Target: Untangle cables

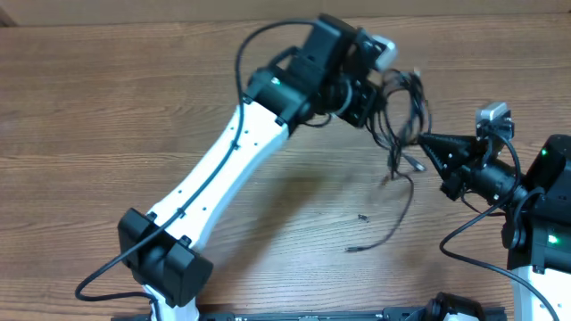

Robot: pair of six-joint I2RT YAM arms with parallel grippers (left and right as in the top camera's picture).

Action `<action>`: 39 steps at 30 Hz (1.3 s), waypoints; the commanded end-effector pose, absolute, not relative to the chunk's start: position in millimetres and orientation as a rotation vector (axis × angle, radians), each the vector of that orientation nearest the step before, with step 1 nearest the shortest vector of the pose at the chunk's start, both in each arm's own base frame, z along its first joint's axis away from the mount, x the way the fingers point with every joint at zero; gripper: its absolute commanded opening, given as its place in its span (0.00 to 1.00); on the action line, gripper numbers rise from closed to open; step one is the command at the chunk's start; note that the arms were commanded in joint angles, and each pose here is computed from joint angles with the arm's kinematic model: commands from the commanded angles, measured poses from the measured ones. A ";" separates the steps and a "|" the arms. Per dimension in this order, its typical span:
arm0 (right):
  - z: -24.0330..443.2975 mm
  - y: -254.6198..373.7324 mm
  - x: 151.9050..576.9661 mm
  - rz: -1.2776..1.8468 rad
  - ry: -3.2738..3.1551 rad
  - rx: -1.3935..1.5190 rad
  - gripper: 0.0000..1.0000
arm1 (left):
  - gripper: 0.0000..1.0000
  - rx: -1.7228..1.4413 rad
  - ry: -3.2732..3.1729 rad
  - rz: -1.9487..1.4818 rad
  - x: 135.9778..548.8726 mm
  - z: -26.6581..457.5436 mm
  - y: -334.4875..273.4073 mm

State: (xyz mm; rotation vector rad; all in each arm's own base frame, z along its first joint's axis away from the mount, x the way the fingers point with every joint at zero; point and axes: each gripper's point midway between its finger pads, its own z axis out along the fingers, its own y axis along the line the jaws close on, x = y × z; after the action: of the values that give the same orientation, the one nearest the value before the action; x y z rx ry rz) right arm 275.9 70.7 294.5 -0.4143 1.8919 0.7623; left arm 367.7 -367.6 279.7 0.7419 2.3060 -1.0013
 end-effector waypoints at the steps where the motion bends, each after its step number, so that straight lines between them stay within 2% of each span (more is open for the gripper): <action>1: 307.8 85.3 263.5 0.832 1.814 -0.532 0.04 | 0.04 0.471 2.375 -0.989 399.6 281.0 -340.8; 12: 310.6 88.6 260.2 0.866 1.801 -0.542 0.04 | 0.04 0.307 2.491 -0.933 414.0 264.4 -297.5; 20: 293.2 79.5 263.8 0.818 1.902 -0.456 0.04 | 0.04 0.029 2.561 -0.830 435.2 252.4 -252.1; 22: 292.2 78.3 264.7 0.808 1.907 -0.450 0.04 | 0.04 0.083 2.552 -0.883 432.5 255.9 -256.4; 25: 295.0 77.7 266.6 0.795 1.892 -0.460 0.04 | 0.04 0.333 2.493 -0.991 418.5 265.3 -275.8; 27: 297.1 77.4 267.9 0.781 1.877 -0.475 0.08 | 0.04 0.542 2.428 -1.078 401.2 272.3 -293.5; 28: 297.7 77.3 268.2 0.767 1.866 -0.494 0.21 | 0.04 0.634 2.394 -1.122 391.7 275.7 -301.5; 30: 297.7 77.3 268.6 0.732 1.846 -0.540 0.37 | 0.04 0.801 2.326 -1.201 371.2 281.0 -316.3; 39: 287.1 56.4 283.5 0.514 1.882 -0.544 0.49 | 0.04 1.169 2.132 -1.368 312.4 291.7 -354.0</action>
State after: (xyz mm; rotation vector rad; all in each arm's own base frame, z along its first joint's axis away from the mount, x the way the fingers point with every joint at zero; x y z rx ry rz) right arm 276.4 66.5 286.3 -0.5449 1.8731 0.6213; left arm 330.4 -342.1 274.8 0.9954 2.3112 -1.2411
